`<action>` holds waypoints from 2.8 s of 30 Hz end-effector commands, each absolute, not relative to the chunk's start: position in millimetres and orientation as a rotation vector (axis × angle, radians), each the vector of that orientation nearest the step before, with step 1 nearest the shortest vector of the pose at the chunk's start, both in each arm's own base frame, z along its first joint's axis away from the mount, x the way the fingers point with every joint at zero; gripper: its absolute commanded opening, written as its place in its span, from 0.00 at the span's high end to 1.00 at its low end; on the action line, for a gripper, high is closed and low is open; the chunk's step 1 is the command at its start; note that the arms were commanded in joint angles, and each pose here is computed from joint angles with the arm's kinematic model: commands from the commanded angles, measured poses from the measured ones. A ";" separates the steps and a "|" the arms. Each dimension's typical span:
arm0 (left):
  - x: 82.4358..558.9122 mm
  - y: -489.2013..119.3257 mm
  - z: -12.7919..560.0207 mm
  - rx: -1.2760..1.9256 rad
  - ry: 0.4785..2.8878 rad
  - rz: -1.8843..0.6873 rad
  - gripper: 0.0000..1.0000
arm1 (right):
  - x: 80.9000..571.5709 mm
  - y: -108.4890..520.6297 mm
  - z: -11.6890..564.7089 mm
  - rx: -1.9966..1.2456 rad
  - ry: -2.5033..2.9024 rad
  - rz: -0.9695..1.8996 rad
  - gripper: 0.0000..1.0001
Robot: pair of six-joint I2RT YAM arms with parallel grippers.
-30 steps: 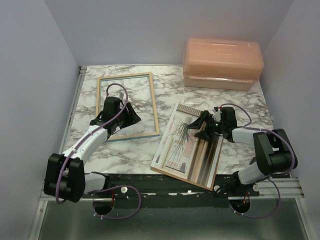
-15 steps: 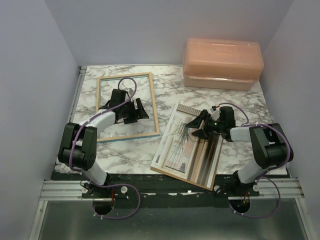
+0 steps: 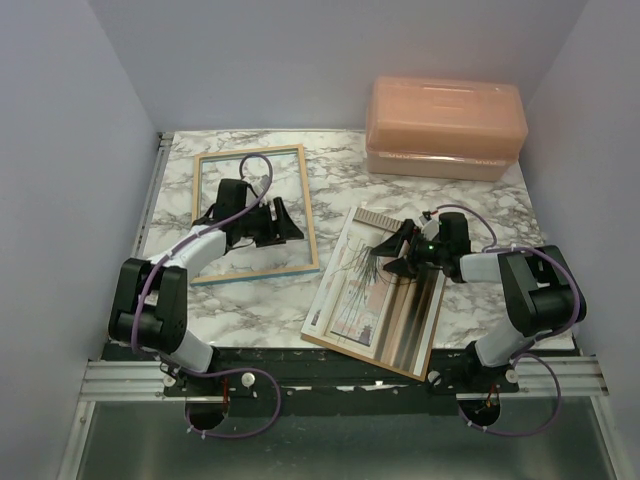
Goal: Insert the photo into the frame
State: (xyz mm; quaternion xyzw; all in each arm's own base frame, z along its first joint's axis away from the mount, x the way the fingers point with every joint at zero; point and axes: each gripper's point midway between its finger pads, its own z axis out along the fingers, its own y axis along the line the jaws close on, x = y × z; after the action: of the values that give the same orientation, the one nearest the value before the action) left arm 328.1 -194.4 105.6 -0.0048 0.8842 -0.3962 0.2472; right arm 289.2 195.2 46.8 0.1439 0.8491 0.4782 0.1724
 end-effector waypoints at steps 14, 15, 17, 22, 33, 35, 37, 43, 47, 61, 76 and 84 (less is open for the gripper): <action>339.1 -131.6 73.0 -0.201 2.558 -0.547 0.42 | 291.5 217.1 -4.4 0.387 2.685 1.064 0.11; 338.8 -130.0 73.2 -0.202 2.558 -0.529 0.43 | 291.1 224.5 -5.1 0.370 2.693 1.068 0.11; 338.2 -125.0 73.6 -0.204 2.559 -0.459 0.43 | 292.6 238.7 -3.9 0.334 2.703 1.071 0.11; 336.5 -116.8 74.2 -0.168 2.552 -0.311 0.43 | 298.1 258.4 6.9 0.291 2.687 1.070 0.11; 330.9 -110.8 50.2 -0.181 2.658 -0.236 0.43 | 294.9 237.6 10.7 0.374 2.654 0.938 0.10; 331.8 -110.4 47.8 -0.183 2.675 -0.228 0.44 | 291.9 237.2 4.0 0.391 2.665 0.958 0.10; 333.6 -106.2 45.3 -0.191 2.687 -0.190 0.44 | 290.0 239.7 -0.3 0.405 2.664 0.995 0.10; 335.8 -107.9 50.4 -0.173 2.699 -0.191 0.44 | 293.4 255.4 -6.7 0.405 2.633 1.141 0.11; 336.1 -109.6 51.3 -0.162 2.699 -0.202 0.45 | 297.2 270.3 -4.1 0.405 2.566 1.302 0.12; 336.0 -117.2 52.1 -0.143 2.689 -0.266 0.45 | 293.6 291.6 50.2 0.393 2.234 1.717 0.57; 327.9 -135.6 117.6 -0.059 2.441 -0.490 0.18 | 297.3 291.3 62.5 0.337 2.211 1.668 1.00; 315.2 -137.9 134.6 -0.044 2.373 -0.549 0.02 | 300.1 278.2 89.1 0.289 2.219 1.490 1.00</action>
State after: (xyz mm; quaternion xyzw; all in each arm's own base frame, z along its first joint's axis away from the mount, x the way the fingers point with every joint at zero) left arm 318.3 -131.8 131.2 -0.0256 0.9208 -0.1899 0.3397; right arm 297.1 285.7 80.0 0.1146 0.7864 0.5769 0.1890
